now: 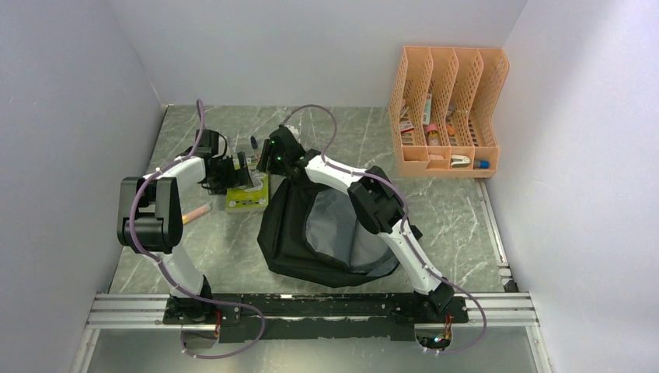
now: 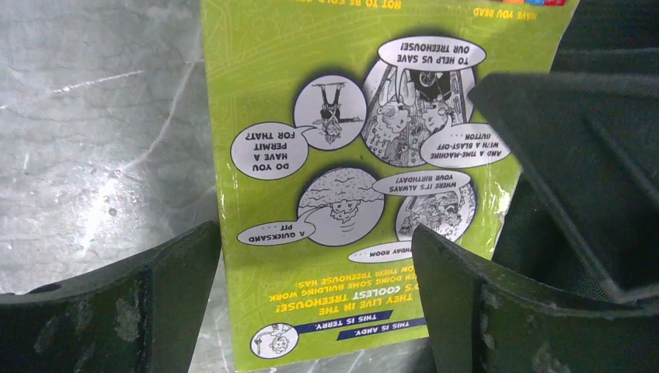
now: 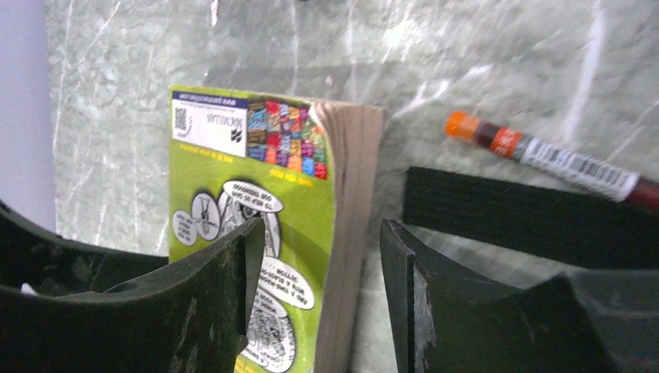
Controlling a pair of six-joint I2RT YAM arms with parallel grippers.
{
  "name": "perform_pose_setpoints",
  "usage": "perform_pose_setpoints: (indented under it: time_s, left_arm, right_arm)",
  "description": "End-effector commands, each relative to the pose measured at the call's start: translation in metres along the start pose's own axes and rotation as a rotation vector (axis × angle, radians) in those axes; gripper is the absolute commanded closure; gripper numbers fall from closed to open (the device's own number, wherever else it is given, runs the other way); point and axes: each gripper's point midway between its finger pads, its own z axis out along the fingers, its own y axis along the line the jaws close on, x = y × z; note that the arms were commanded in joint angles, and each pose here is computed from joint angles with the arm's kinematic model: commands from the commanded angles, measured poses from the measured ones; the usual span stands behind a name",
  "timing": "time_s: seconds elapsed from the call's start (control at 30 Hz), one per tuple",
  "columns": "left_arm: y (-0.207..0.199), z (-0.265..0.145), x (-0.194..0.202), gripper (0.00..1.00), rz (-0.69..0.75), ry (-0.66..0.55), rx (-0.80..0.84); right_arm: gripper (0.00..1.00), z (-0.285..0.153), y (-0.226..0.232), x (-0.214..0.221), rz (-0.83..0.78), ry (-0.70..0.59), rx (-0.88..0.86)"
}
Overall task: Pack the student bag
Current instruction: Pick up the book from the center of the board.
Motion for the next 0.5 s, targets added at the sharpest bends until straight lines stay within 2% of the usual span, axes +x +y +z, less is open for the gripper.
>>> perform_pose_setpoints:
  time_s: [0.0,0.13,0.3,0.47]
  left_arm:
    - [-0.008,-0.007,0.0,0.05,-0.029,-0.019,0.019]
    - [-0.007,-0.005,-0.002,0.07,-0.048,-0.025,0.011]
    - [-0.004,-0.007,-0.007,0.07,-0.051,-0.043,-0.012]
    - [-0.006,-0.013,-0.014,0.04,-0.066,-0.077,0.01]
  right_arm:
    - [0.4,0.007,-0.034,0.018,-0.07,0.073,0.091]
    - [0.39,-0.001,-0.043,0.028,-0.092,0.113,0.121]
    - [0.39,-0.008,-0.036,0.048,-0.095,0.196,0.06]
    - [0.41,-0.001,-0.036,0.064,-0.096,0.254,0.035]
